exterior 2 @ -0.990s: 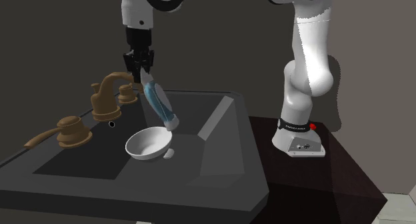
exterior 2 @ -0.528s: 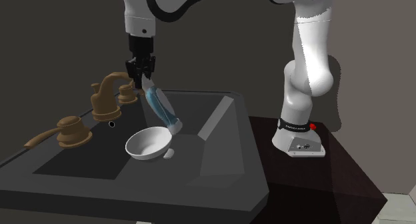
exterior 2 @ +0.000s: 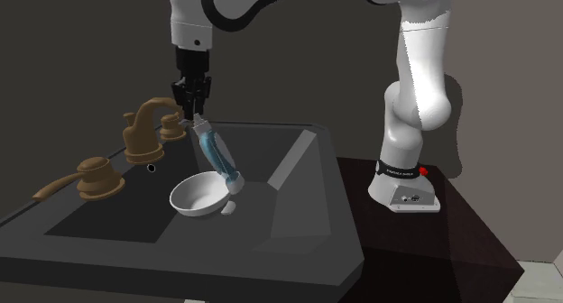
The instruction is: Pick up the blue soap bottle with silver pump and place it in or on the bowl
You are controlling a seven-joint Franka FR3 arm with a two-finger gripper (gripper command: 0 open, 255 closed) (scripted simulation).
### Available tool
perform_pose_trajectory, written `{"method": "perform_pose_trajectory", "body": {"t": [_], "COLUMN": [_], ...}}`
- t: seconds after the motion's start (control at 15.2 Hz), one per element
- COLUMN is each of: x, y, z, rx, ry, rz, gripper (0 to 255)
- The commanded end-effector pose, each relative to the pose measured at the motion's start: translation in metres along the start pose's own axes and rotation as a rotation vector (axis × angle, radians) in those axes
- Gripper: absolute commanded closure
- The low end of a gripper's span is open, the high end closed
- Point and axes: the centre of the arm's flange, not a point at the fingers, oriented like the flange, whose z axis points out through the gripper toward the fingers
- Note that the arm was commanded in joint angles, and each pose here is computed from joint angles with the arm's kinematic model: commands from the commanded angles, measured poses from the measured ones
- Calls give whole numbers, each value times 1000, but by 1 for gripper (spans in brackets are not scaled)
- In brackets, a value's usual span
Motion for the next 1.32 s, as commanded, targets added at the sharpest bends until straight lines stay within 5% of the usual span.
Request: {"method": "perform_pose_trajectory", "body": {"t": [0.0,0.07,0.13,0.4,0.73,1.25], "x": [2,2,0,-6,3,3], "y": [-3,-3,-6,4,-3,-3], "z": [35,35,35,43,-15,-15], "rx": [1,1,1,2,1,1], "ry": [-36,-36,-36,-35,-36,-36], "rz": [-2,-2,-1,0,-2,-2], "gripper": [255,255,0,0,0,0]}}
